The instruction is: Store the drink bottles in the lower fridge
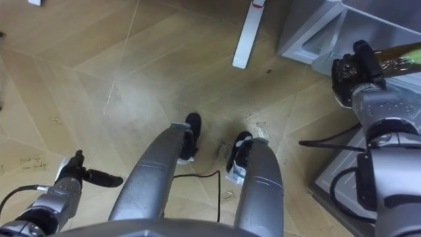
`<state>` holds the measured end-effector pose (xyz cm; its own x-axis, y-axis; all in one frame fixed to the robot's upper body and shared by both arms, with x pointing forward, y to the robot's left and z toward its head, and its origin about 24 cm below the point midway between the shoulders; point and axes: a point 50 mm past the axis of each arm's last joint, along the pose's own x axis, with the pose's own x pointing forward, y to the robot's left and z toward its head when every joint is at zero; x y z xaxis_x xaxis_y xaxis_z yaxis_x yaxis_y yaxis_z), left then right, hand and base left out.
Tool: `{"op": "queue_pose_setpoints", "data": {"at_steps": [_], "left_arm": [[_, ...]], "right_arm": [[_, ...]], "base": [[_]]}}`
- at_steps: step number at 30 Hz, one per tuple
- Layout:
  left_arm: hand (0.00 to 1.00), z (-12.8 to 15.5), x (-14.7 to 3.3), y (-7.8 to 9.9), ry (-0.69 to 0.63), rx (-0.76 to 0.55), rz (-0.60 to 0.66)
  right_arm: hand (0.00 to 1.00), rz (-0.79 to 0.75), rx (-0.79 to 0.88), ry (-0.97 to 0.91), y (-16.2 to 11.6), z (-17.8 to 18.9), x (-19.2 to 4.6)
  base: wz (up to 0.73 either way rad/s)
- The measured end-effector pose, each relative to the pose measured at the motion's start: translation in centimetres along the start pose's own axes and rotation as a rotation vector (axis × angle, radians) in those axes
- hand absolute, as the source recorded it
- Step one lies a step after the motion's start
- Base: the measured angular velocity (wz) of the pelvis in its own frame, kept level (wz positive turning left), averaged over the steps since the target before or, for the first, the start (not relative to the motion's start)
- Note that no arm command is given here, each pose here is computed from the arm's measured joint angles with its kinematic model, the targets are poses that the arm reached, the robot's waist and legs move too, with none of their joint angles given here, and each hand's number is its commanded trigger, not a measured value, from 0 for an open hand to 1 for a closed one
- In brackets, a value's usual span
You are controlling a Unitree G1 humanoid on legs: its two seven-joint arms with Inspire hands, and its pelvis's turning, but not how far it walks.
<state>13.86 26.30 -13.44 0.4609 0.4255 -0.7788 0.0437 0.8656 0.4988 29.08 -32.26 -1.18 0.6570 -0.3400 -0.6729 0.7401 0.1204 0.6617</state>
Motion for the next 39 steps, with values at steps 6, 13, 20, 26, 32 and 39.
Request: {"op": "queue_pose_setpoints", "data": {"at_steps": [6,13,20,26,32,39], "left_arm": [[0.00,-0.3,-0.1,-0.1,0.001,0.008,-0.003],[0.00,-0.1,-0.1,-0.1,-0.009,0.006,-0.004],[0.00,-0.2,-0.1,0.0,-0.009,0.006,0.000],[0.00,-0.2,-0.2,0.2,-0.024,0.005,0.013],[0.00,-1.1,-0.3,0.2,-0.004,0.012,0.014],[0.00,-1.6,-0.3,0.5,0.004,0.026,0.010]], "right_arm": [[1.00,-0.026,0.059,-0.020,-0.1,0.6,-0.1],[1.00,-0.046,0.050,-0.040,0.0,1.2,-0.2],[1.00,-0.054,0.047,-0.053,0.4,1.7,-0.3],[0.00,-0.024,0.051,-0.078,2.2,2.8,-0.6],[0.00,-0.002,0.053,-0.102,3.2,3.8,-0.9],[0.00,-0.027,0.034,-0.108,3.1,3.8,-0.9]], "base": [[0.05],[0.00],[0.00],[0.00],[0.00],[0.00]]}}
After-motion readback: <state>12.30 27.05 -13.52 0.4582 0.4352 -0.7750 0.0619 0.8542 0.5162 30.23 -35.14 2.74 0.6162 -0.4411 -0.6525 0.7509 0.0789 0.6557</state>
